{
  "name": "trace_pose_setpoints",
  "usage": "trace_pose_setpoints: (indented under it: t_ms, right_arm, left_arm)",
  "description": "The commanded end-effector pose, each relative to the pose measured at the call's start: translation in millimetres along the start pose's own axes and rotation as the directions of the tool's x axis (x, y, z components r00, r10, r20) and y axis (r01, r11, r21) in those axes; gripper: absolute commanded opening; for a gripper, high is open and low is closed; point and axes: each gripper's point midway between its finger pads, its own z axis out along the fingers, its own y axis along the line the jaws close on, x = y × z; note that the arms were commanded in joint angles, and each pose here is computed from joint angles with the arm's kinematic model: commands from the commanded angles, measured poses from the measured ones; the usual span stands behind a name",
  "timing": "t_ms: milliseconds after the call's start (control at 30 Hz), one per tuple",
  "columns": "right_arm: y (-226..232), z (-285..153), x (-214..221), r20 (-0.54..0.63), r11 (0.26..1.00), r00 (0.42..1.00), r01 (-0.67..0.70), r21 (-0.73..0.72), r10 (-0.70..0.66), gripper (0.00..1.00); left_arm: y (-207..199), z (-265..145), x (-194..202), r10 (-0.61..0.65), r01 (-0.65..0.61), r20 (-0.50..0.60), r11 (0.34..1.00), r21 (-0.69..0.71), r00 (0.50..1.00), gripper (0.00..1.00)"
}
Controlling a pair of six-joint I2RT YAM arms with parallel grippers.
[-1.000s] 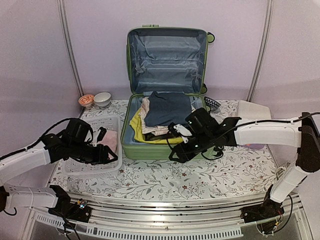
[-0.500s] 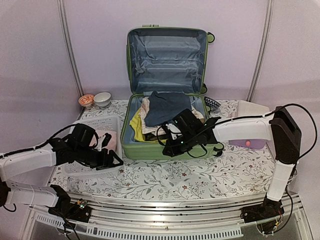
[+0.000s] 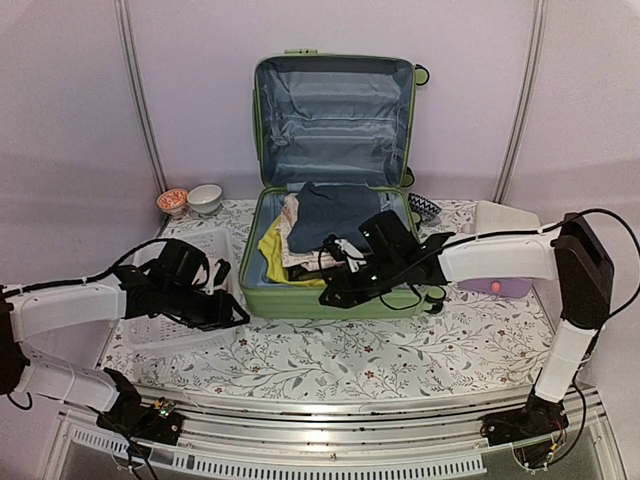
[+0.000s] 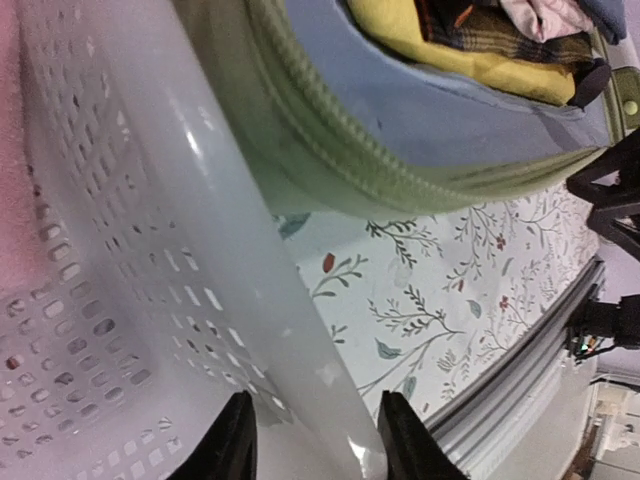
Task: Open, take out, and arrange the luggage
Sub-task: Adjust the bin at the center of the board, then move the opened luggage to the center of the board.
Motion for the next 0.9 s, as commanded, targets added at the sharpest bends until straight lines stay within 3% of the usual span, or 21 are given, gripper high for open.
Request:
trace_pose_setpoints:
  t_ms: [0,133,267,300,400,467,533,700,867]
  right_arm:
    - [-7.2,-35.4,-51.8,0.205,0.995,0.975,0.071,0.068,-0.084,0.32]
    - [-12.3,-49.7,-58.7,0.202,0.985,0.973,0.078,0.155,-0.109,0.45]
    - [-47.6,-79.5,-68.3,0.185,0.942,0.979,0.017,0.336,-0.084,0.57]
    - [-60.9,-89.1,-69.2,0.186,0.926,0.98,-0.01,0.377,-0.066,0.6]
    - [-103.7,-130.6,-75.2,0.242,0.857,0.97,-0.11,0.503,-0.018,0.68]
    - [-132.4,-151.3,-74.0,0.264,0.811,0.964,-0.166,0.561,0.015,0.69]
    - [-159.4,-167.7,-72.3,0.283,0.769,0.958,-0.217,0.601,0.049,0.69]
    - [-209.7,-182.7,-72.9,0.31,0.719,0.945,-0.287,0.633,0.104,0.65]
    - [-230.8,-168.3,-87.3,0.294,0.741,0.948,-0.286,0.607,0.124,0.59]
  left_arm:
    - [29.6,-2.0,-5.0,0.051,-0.05,0.001,0.98,-0.192,0.999,0.32]
    - [39.9,-13.2,-18.5,0.088,-0.073,0.038,0.952,-0.296,0.995,0.26]
    - [38.6,-19.2,-30.5,0.139,-0.113,0.055,0.937,-0.329,0.989,0.28]
    - [37.3,-20.1,-32.3,0.146,-0.12,0.055,0.936,-0.33,0.988,0.31]
    - [34.0,-27.2,-39.9,0.163,-0.131,0.066,0.928,-0.349,0.984,0.62]
    - [21.7,-37.2,-51.7,0.19,-0.146,0.105,0.932,-0.33,0.976,0.75]
    - [6.2,-47.0,-64.6,0.217,-0.165,0.148,0.94,-0.299,0.965,0.79]
    - [-26.1,-60.6,-98.1,0.262,-0.205,0.231,0.948,-0.244,0.937,0.79]
    - [-25.6,-48.5,-138.1,0.219,-0.174,0.278,0.969,-0.177,0.935,0.72]
